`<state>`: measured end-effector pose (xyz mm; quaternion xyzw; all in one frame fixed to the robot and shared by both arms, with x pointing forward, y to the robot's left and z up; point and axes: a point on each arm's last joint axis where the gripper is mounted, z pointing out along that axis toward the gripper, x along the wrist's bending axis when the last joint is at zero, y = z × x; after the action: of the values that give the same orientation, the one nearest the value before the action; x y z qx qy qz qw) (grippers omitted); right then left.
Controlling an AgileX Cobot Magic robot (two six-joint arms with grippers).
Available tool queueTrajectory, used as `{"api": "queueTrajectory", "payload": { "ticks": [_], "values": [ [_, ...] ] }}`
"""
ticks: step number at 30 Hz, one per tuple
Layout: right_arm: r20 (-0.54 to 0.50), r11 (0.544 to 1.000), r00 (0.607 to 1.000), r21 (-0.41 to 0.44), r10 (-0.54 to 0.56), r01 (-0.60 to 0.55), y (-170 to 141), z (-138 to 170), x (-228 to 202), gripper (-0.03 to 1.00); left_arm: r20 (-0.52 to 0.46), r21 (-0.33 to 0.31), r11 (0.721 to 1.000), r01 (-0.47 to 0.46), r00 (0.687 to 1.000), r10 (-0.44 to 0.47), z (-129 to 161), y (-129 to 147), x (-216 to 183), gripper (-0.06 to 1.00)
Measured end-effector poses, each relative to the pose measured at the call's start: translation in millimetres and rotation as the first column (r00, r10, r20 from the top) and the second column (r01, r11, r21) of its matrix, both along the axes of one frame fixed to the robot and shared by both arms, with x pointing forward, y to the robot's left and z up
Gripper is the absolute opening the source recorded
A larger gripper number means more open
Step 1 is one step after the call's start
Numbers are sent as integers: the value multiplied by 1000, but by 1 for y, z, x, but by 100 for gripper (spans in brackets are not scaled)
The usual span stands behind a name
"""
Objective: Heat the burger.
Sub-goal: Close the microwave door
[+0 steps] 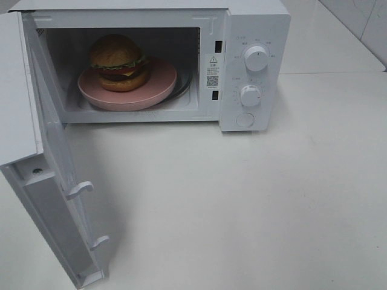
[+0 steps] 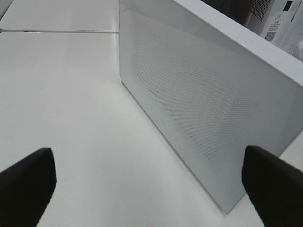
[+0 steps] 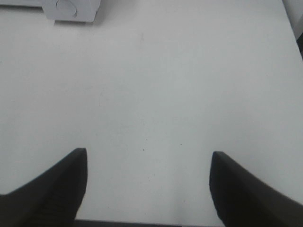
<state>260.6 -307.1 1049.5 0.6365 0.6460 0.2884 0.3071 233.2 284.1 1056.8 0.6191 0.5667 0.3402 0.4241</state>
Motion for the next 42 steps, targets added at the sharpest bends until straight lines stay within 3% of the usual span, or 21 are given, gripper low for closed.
{"api": "queueTrajectory", "payload": {
  "ticks": [11, 42],
  "values": [
    [184, 998, 981, 23, -59, 55, -3, 0, -29, 70, 0, 0, 1000, 0, 1000, 0, 0, 0, 0, 99],
    [187, 998, 980, 21, -65, 62, -3, 0, -30, 70, 0, 0, 1000, 0, 1000, 0, 0, 0, 0, 99]
  ]
}}
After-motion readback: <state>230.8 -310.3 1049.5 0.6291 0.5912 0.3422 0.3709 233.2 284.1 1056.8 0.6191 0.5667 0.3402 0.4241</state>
